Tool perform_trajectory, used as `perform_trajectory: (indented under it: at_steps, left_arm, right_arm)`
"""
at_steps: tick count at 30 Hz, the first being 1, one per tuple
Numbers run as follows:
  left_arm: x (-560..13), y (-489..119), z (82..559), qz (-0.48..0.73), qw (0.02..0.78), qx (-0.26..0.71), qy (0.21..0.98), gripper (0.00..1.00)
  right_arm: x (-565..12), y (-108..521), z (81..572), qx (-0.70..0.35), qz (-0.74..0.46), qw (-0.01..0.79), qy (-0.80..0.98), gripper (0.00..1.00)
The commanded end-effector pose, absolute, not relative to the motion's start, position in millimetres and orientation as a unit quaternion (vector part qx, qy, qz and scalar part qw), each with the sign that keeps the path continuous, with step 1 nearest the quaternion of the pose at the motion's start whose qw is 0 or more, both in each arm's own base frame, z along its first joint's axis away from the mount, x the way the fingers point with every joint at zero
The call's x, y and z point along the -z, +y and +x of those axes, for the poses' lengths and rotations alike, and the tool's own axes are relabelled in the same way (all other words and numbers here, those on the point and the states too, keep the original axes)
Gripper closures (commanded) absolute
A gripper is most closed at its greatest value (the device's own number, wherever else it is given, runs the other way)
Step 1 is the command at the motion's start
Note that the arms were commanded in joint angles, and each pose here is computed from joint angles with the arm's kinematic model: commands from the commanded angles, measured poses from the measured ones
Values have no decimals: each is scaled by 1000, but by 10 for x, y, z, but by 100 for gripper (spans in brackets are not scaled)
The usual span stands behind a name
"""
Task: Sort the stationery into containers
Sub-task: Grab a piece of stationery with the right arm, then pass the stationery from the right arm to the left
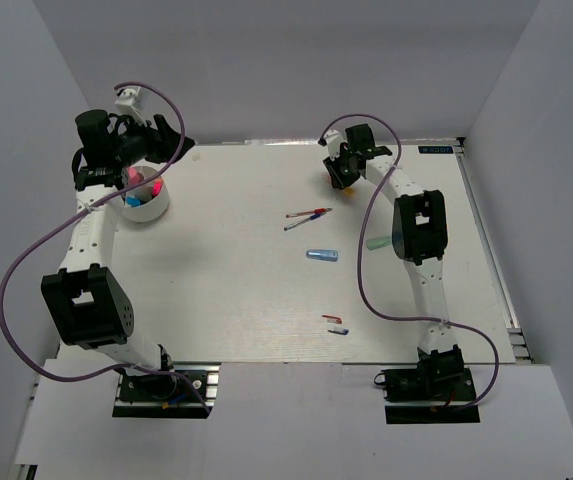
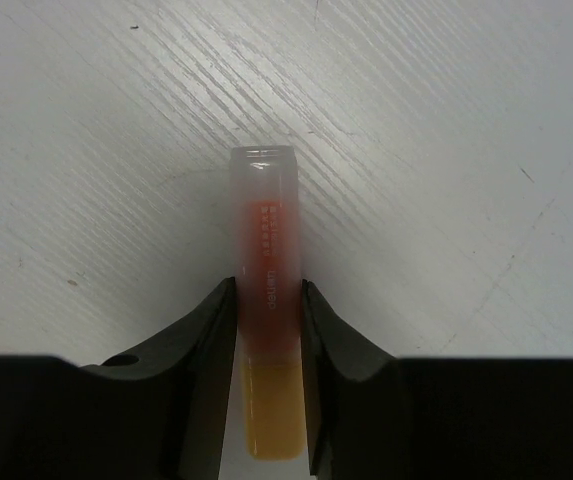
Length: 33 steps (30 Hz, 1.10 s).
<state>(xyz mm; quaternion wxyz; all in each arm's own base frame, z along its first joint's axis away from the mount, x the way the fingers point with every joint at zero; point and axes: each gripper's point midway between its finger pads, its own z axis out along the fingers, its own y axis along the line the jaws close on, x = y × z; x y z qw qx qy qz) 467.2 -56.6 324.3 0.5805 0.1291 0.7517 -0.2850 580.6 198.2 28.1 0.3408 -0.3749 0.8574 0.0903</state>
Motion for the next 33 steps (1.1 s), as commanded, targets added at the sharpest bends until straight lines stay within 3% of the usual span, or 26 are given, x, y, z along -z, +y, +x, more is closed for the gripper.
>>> perform_trajectory:
  at_steps: [1,8,12,18,23,29,33]
  left_arm:
    - [-3608,-618,4545,158,609,278,725,23]
    - [-3653,-969,4267,305,612,240,690,23]
    - [-3562,-1274,4027,475,617,134,612,24]
    - [-2939,-1979,3200,673,587,75,444,27]
    - [-2527,-2500,2692,757,576,51,303,27]
    - [-2518,-3050,2439,780,592,36,199,27]
    - [-2448,-3432,2235,795,577,67,173,27]
  right_arm:
    - [-267,1962,5718,-96,-380,321,862,100]
    - [-1176,2113,5325,-172,-321,335,869,100]
    - [-1729,2161,4928,-204,-266,329,883,100]
    - [-1847,2064,4246,-240,-161,281,915,100]
    - [-1836,2046,3628,-286,-104,234,923,100]
    - [-1814,2043,3272,-308,-42,190,931,100]
    - [-1837,2059,3168,-316,-28,177,932,100]
